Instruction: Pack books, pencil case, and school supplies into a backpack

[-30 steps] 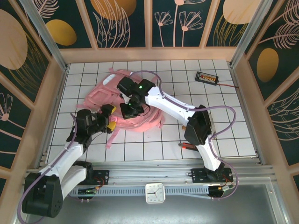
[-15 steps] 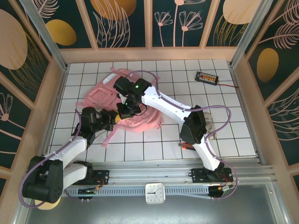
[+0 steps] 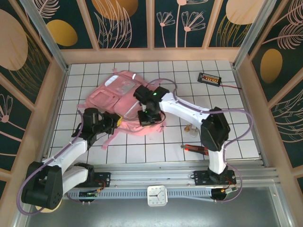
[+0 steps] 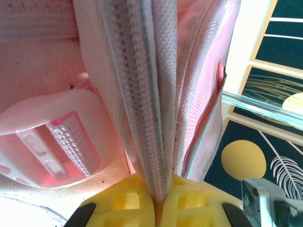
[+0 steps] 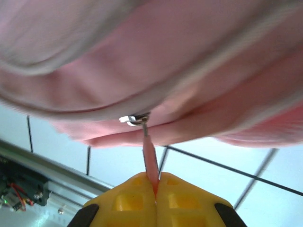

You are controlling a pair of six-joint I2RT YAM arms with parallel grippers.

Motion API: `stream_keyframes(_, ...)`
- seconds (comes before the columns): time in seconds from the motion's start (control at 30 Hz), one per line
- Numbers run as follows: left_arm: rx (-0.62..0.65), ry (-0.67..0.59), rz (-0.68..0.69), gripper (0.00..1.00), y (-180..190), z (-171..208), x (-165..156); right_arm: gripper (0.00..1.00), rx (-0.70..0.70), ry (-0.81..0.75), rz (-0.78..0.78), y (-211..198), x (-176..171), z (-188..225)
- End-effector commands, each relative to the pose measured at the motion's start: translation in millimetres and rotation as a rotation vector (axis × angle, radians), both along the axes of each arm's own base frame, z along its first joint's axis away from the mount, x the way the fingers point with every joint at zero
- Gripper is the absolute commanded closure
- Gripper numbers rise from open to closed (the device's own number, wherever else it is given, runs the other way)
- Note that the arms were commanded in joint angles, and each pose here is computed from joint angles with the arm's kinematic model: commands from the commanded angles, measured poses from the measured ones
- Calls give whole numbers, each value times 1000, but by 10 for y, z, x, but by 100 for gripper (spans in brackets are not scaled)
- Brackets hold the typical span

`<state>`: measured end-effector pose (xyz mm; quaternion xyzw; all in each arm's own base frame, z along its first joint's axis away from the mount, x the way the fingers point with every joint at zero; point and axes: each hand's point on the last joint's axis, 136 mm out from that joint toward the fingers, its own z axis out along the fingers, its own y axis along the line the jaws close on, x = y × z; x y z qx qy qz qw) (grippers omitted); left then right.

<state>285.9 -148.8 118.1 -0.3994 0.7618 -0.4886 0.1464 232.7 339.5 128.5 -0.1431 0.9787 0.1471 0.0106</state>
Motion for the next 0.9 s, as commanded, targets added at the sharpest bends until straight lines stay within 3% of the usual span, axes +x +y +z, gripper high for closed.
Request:
stream_keyframes(0.0, 56, -119, 5, 100, 59, 323, 143, 100, -134, -53, -130, -608, 220, 16)
stream_keyframes(0.23, 171, -162, -98, 100, 65, 389, 40, 100, -189, -167, -241, -1126, 1004, -145)
stream_keyframes(0.37, 141, -183, -201, 100, -28, 375, -84, 100, -179, -221, -296, -1376, 1464, -266)
stream_keyframes(0.53, 180, -191, -293, 100, -49, 350, -201, 100, -111, -294, -283, -1254, 1942, -259)
stream_keyframes(0.63, 203, -195, -291, 100, -4, 400, -175, 100, 24, -306, -215, -869, 1955, -70)
stream_keyframes(0.67, 214, -192, -290, 92, 11, 400, -159, 96, 60, -318, -180, -739, 1893, 17)
stream_keyframes(0.73, 229, -175, -284, 42, 35, 370, -146, 77, 89, -328, -126, -599, 1737, 91)
stream_keyframes(0.77, 232, -168, -284, 28, 39, 351, -150, 70, 113, -325, -103, -528, 1626, 119)
stream_keyframes(0.8, 232, -158, -282, 4, 44, 328, -162, 67, 142, -308, -95, -494, 1540, 118)
stream_keyframes(0.87, 237, -136, -274, 1, 68, 290, -202, 62, 196, -236, -113, -472, 1368, 71)
